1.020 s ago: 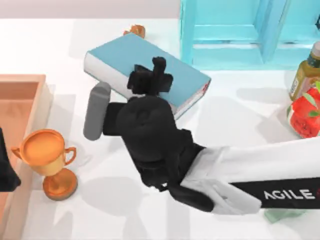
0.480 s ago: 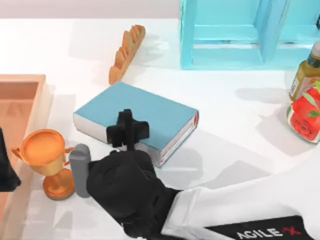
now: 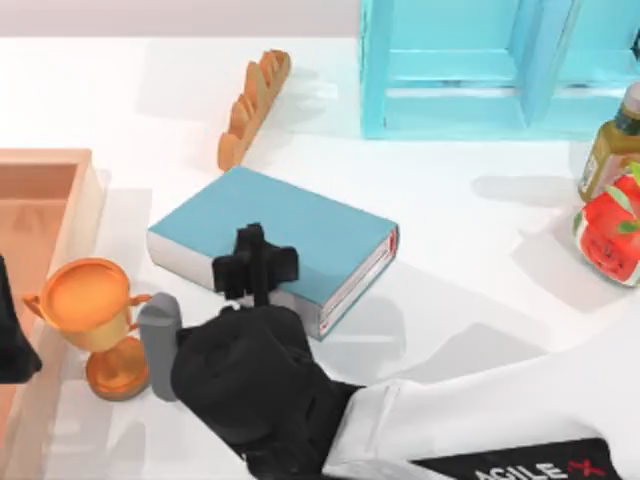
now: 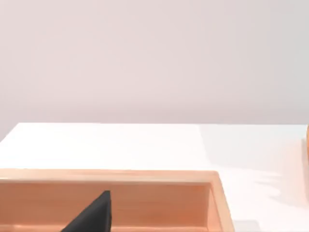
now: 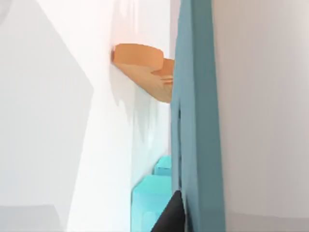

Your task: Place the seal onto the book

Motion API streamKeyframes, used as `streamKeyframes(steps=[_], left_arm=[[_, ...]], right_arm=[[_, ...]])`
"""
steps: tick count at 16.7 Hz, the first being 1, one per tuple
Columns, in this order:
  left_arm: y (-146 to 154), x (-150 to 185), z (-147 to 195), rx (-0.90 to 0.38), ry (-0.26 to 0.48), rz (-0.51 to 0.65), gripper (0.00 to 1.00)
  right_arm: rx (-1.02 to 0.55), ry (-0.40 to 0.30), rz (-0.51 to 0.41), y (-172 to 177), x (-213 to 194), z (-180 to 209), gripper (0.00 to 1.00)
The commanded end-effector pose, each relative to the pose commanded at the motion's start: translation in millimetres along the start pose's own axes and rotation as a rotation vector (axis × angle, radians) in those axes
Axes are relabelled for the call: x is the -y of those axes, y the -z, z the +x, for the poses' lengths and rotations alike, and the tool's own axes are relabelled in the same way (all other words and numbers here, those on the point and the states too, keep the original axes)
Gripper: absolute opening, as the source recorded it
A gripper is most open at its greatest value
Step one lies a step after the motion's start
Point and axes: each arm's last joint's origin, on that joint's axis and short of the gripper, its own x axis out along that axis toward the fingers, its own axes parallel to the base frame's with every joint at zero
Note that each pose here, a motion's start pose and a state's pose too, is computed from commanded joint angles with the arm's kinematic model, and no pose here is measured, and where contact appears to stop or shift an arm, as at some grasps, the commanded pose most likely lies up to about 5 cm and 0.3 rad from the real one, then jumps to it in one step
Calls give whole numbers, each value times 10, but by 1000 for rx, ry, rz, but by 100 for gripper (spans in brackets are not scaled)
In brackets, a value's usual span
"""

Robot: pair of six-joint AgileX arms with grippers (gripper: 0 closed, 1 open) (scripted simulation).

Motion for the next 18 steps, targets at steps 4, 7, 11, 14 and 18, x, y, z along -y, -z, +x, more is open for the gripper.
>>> streamKeyframes(steps=[4, 7, 11, 14, 18], left_arm=[[0, 0, 0, 0, 0, 0, 100], [0, 0, 0, 0, 0, 0, 100], [0, 0, 0, 0, 0, 0, 100], [0, 0, 0, 0, 0, 0, 100], [0, 0, 0, 0, 0, 0, 100]], right_arm=[[-1, 0, 1, 7, -140, 43, 0], [0, 0, 0, 15, -279, 75, 0], [0, 0, 0, 16, -289, 78, 0], [0, 0, 0, 16, -289, 78, 23], [0, 0, 0, 16, -289, 78, 53]])
